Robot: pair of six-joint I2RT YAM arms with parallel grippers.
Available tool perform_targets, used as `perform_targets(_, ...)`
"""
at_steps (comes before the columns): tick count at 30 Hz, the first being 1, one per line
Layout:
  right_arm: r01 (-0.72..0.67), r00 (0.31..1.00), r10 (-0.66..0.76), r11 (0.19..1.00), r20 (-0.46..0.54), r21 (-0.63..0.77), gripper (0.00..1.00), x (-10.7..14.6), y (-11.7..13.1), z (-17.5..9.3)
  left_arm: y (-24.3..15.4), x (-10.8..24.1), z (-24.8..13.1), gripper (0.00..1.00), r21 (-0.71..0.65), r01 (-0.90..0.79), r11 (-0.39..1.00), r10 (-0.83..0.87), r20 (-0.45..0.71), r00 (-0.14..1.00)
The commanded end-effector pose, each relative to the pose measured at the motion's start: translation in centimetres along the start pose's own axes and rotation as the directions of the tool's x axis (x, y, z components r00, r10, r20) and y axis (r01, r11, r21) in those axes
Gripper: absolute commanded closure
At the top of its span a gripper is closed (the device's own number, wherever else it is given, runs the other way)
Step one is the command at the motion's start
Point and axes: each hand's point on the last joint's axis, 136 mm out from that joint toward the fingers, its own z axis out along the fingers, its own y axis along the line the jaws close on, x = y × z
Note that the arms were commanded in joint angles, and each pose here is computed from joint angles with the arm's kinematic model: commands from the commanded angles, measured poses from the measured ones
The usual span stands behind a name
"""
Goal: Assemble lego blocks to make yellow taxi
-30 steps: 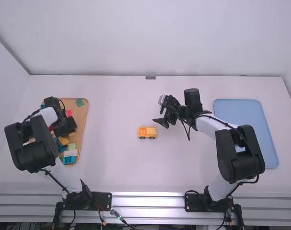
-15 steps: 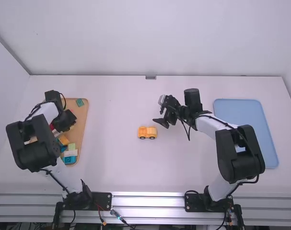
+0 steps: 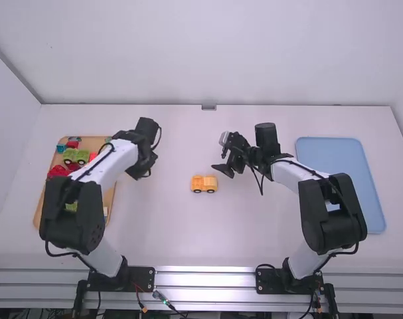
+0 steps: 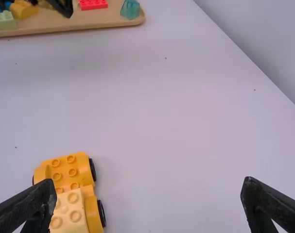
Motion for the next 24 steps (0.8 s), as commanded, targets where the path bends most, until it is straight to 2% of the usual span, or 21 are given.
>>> perform_targets(1,0.014,1.0,-0.014,1.0,0.014,0.01,0.01,-0.8,-0.5,-0.3,-0.7,1.9,-0.9,0.98,0.007,0.269,0.963,-0.268,-0.036,0.963)
perform_targets(5,0.014,1.0,-0.014,1.0,0.014,0.01,0.01,-0.8,-0.5,-0.4,-2.2,5.6,-1.3,0.98,0.015,0.299,0.954,-0.293,-0.153,0.944)
perform_targets(12,0.014,1.0,-0.014,1.0,0.014,0.009,0.01,-0.8,-0.4,-0.3,-1.8,9.0,-1.7,0.98,-0.052,0.435,0.899,-0.437,-0.181,0.881)
perform_targets(14,0.013,1.0,-0.014,1.0,0.014,0.009,0.01,-0.8,-0.4,-0.3,-1.3,10.8,-1.2,0.98,-0.102,0.546,0.832,-0.555,-0.199,0.808)
perform_targets(16,0.013,1.0,-0.013,1.0,0.013,0.01,0.01,-0.8,-0.4,-0.3,-1.2,11.1,-0.8,0.98,-0.104,0.574,0.812,-0.583,-0.192,0.79)
perform_targets(19,0.003,1.0,-0.003,1.0,0.006,0.0,0.01,-0.6,-0.2,-0.4,-1.6,11.3,-0.1,0.92,-0.071,0.559,0.826,-0.561,-0.201,0.803)
perform_targets(24,0.085,0.996,-0.087,0.995,-0.036,-0.056,0.01,0.6,1.3,-0.7,-1.3,10.7,0.4,0.96,-0.068,0.583,0.809,-0.585,-0.171,0.793)
